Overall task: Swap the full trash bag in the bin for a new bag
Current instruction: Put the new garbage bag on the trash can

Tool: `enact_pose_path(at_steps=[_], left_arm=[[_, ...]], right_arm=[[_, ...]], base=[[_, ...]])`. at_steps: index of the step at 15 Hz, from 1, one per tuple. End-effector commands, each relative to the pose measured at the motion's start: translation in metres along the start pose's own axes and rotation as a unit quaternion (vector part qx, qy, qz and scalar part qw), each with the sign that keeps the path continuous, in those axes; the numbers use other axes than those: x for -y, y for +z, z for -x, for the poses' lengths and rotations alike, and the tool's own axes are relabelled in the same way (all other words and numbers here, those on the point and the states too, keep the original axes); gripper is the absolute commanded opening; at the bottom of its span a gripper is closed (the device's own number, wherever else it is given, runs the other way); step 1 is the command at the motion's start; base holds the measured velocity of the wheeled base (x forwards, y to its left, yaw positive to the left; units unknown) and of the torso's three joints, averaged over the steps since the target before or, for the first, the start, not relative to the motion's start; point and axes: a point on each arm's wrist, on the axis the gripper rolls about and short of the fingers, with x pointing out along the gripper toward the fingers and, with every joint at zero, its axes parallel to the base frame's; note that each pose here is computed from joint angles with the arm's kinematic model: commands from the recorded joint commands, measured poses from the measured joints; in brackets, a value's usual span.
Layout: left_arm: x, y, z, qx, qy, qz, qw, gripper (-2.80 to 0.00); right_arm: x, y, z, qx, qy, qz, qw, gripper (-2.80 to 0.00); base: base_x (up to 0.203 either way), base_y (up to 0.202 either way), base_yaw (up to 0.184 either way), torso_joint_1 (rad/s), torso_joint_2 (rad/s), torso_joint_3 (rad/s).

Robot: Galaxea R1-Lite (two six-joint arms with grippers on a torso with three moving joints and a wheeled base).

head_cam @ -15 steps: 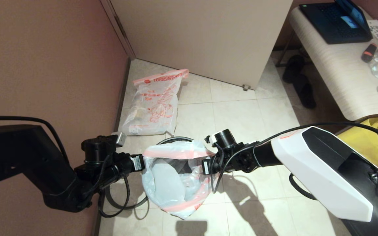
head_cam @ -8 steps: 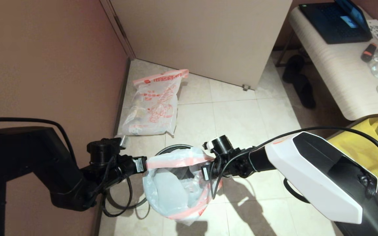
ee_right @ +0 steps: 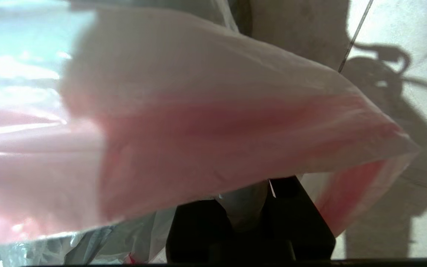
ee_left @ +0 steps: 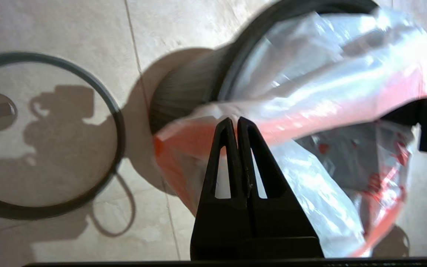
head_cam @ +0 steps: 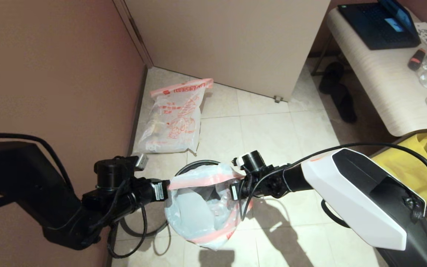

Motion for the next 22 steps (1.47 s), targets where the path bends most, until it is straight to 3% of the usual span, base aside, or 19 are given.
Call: enact_pose_path(at_steps=[1, 5, 12, 15, 19, 22], left_arm=[[0.012, 0.002, 0.008, -0.004, -0.016, -0.006, 0.9999, -2.8], [0.027, -0.011, 0.01, -0.041, -0.035, -0.015, 0.9984, -2.8], [0.023, -0.027, -0.007, -0.07, -0.03, -0.015, 0.997, -2.8], [0.02, -0.029, -0.014, -0.05, -0.032, -0.021, 0.998, -2.8], [0.024, -0.009, -0.012, 0.023, -0.035, -0.001, 0.9991, -2.8], [0.028, -0.003, -0.003, 0.038, -0.034, 0.003, 0.9987, -2.8]], right_arm=[[0.0, 0.0, 0.0, 0.0, 0.001, 0.0, 1.0, -2.8], [0.0, 0.0, 0.0, 0.002, 0.001, 0.0, 1.0, -2.8], [-0.009, 0.008, 0.014, 0.008, 0.013, -0.019, 1.0, -2.8], [-0.011, 0.009, 0.02, -0.007, 0.026, -0.022, 0.999, -2.8], [-0.02, 0.003, 0.022, -0.023, 0.03, -0.014, 0.999, -2.8], [-0.026, -0.003, 0.019, -0.038, 0.03, -0.006, 0.999, -2.8]], base=[[0.0, 0.0, 0.0, 0.0, 0.0, 0.0], [0.0, 0.0, 0.0, 0.0, 0.0, 0.0], [0.0, 0.0, 0.0, 0.0, 0.0, 0.0], [0.0, 0.0, 0.0, 0.0, 0.0, 0.0], [0.0, 0.0, 0.0, 0.0, 0.0, 0.0], [0.0, 0.0, 0.0, 0.0, 0.0, 0.0]])
